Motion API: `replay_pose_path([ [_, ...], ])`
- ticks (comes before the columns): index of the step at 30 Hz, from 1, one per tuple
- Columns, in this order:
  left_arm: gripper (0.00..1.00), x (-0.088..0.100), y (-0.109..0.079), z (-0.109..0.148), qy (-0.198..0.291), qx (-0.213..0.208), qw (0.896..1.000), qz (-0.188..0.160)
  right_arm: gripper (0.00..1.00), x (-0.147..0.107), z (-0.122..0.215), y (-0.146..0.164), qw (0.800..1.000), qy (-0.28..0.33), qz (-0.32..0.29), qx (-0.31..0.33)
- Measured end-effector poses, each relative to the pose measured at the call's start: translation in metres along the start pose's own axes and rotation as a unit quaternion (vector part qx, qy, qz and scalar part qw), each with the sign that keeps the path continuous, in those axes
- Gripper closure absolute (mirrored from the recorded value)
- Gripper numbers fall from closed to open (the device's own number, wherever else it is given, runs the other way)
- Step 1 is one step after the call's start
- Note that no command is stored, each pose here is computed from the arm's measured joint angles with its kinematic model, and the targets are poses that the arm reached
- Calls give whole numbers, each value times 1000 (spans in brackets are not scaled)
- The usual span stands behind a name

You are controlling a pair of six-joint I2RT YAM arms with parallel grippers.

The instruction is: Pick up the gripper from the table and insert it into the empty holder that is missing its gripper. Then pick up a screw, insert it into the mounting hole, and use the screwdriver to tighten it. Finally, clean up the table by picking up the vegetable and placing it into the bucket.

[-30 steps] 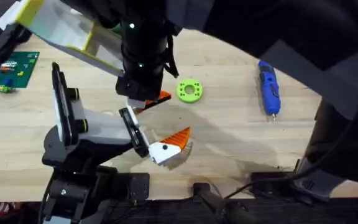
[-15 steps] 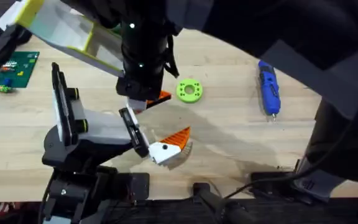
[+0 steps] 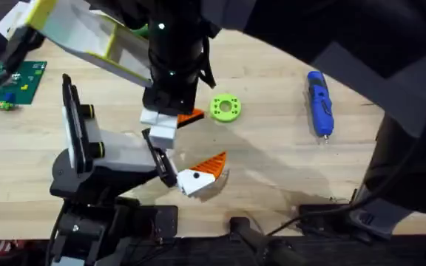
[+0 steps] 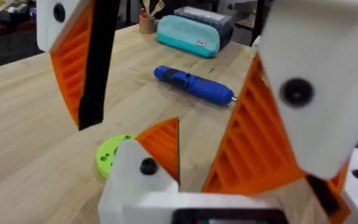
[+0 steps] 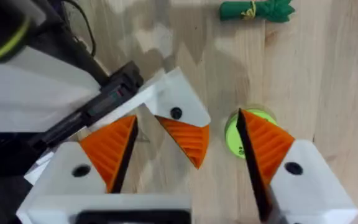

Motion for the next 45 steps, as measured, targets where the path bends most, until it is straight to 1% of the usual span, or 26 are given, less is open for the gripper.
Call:
replay_pose_path([
  [15,14,0,0,0,0,0,1000,-2,5,0,2,-1,1000,-5,-1,-2],
  [19,14,0,0,0,0,0,1000,-2,5,-1,8,-9,1000,-16,-13,-4],
  [22,14,0,0,0,0,0,1000,-2,7,-6,23,-24,998,-34,-43,-11],
  [29,13,0,0,0,0,0,1000,-2,4,-36,79,-66,985,-93,-142,-41],
  [36,15,0,0,0,0,0,1000,-2,5,-80,118,-88,970,-106,-210,-61],
  [40,14,0,0,0,0,0,1000,-2,5,-112,120,-103,959,-98,-255,-69],
  [45,14,0,0,0,0,0,1000,-2,5,-156,100,-118,936,-83,-334,-75],
])
Point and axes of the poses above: each hand's point on the last joint's axis, 136 mm out from that joint toward the fingers, its own z axis back along the fingers, its own y axis along the line the jaws close on, x = y × z, the point moved 7 cm from there along z, back along the fingers, and after that the axes turned 12 degrees about -z, right-handed, at the moved point
